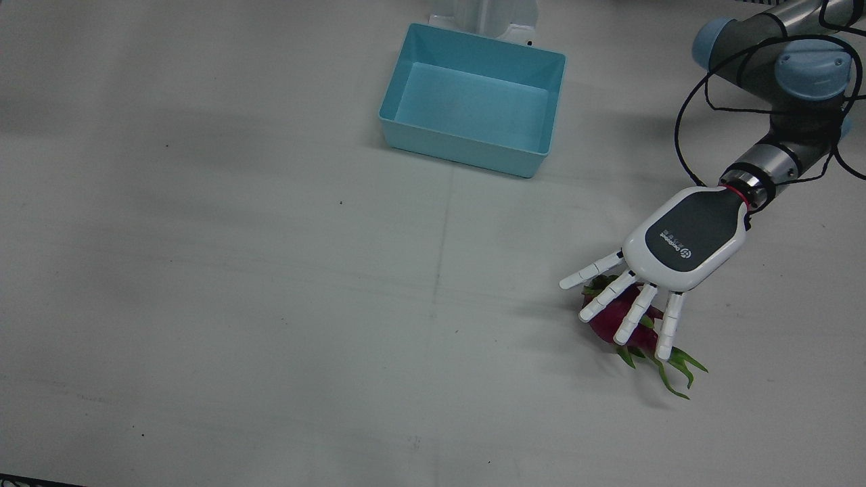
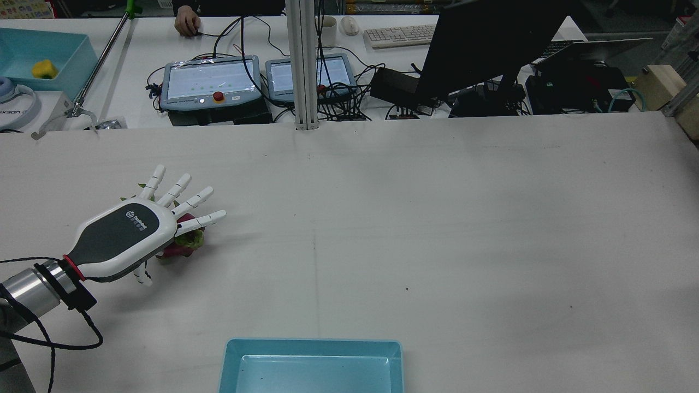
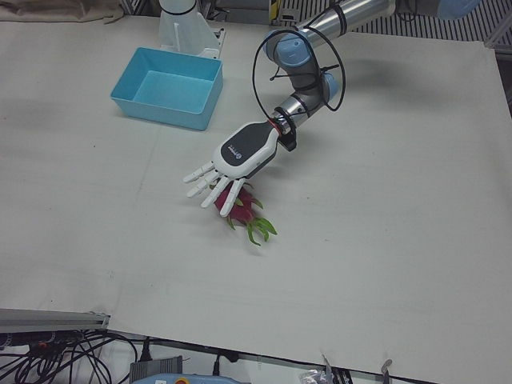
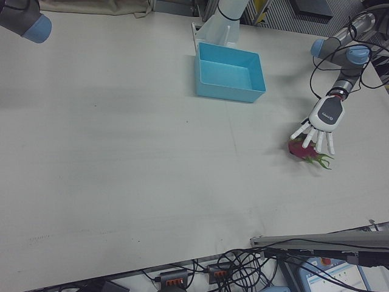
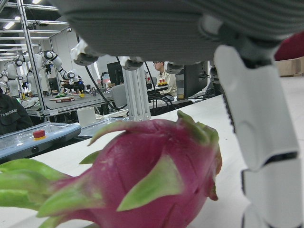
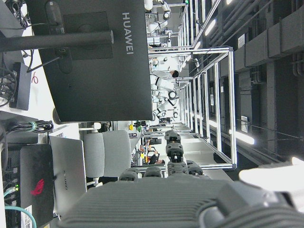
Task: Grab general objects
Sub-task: 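Move the left hand down over the pink dragon fruit, then close the left hand's fingers around the dragon fruit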
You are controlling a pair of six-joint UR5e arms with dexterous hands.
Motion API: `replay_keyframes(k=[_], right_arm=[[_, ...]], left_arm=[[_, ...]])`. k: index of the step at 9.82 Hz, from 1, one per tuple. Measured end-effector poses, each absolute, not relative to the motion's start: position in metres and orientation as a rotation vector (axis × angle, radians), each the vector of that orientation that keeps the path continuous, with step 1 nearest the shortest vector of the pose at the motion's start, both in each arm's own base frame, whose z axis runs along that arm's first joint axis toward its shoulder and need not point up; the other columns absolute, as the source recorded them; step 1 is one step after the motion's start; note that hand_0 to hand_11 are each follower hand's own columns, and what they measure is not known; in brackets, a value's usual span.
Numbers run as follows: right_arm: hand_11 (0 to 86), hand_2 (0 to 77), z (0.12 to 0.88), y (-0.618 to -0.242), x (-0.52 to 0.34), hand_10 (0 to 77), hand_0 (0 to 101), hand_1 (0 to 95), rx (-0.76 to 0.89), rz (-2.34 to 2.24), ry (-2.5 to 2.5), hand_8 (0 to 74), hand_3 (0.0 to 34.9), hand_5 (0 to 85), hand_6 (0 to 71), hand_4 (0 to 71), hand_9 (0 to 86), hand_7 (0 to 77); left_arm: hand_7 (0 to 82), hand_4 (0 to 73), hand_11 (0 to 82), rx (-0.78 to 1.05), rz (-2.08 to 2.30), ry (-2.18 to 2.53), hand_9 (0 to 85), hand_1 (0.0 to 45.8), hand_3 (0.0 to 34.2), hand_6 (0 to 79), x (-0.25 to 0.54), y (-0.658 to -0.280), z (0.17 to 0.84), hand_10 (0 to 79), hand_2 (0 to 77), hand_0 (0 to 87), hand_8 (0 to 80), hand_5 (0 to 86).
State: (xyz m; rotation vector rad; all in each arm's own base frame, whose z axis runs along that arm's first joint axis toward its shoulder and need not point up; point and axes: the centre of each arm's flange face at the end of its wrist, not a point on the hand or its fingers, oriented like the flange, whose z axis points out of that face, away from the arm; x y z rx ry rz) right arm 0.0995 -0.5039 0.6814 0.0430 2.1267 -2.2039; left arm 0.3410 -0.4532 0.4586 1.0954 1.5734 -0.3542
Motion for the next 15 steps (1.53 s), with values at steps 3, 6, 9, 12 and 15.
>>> replay_keyframes(k=[3, 6, 9, 12, 15], right_arm=[[1.1, 1.6, 0.681, -0.504, 0.1, 0.0, 0, 4.9, 0.043, -2.204, 2.127, 0.0, 0.0, 0.0, 0.0, 0.0, 1.6, 0.0], [1.1, 1.6, 0.681, -0.504, 0.1, 0.0, 0, 4.9, 0.043, -2.204, 2.127, 0.0, 0.0, 0.0, 0.0, 0.0, 1.6, 0.0], [1.1, 1.6, 0.681, -0.504, 0.1, 0.0, 0, 4.9, 0.043, -2.204, 2.127, 0.0, 0.0, 0.0, 0.0, 0.0, 1.6, 0.0], [1.1, 1.6, 0.681, -0.504, 0.1, 0.0, 0, 4.9, 0.043, -2.204, 2.127, 0.0, 0.0, 0.0, 0.0, 0.0, 1.6, 0.0], [1.1, 1.6, 0.681, -0.504, 0.1, 0.0, 0, 4.9, 0.043, -2.204, 2.127, 0.0, 0.0, 0.0, 0.0, 0.0, 1.6, 0.0]], left_arm=[[2.2, 0.0, 1.1, 1.089, -0.346, 1.585, 1.1, 0.0, 30.0, 1.1, 0.362, -0.453, 0.45, 1.1, 18.0, 72.3, 1.1, 2.2], [2.2, 0.0, 1.1, 1.075, -0.344, 1.563, 1.1, 0.0, 30.1, 1.1, 0.379, -0.464, 0.447, 1.1, 20.2, 62.8, 1.1, 2.2], [2.2, 0.0, 1.1, 1.063, -0.347, 1.531, 1.1, 0.0, 30.0, 0.5, 0.382, -0.47, 0.442, 1.1, 20.2, 61.2, 1.1, 2.2], [2.2, 0.0, 1.1, 1.078, -0.369, 1.494, 1.1, 0.0, 30.1, 0.5, 0.365, -0.482, 0.438, 1.1, 21.8, 61.2, 1.1, 2.2], [2.2, 0.0, 1.1, 1.098, -0.383, 1.477, 1.1, 0.0, 30.0, 1.1, 0.353, -0.491, 0.435, 1.1, 13.6, 65.5, 1.1, 2.2]])
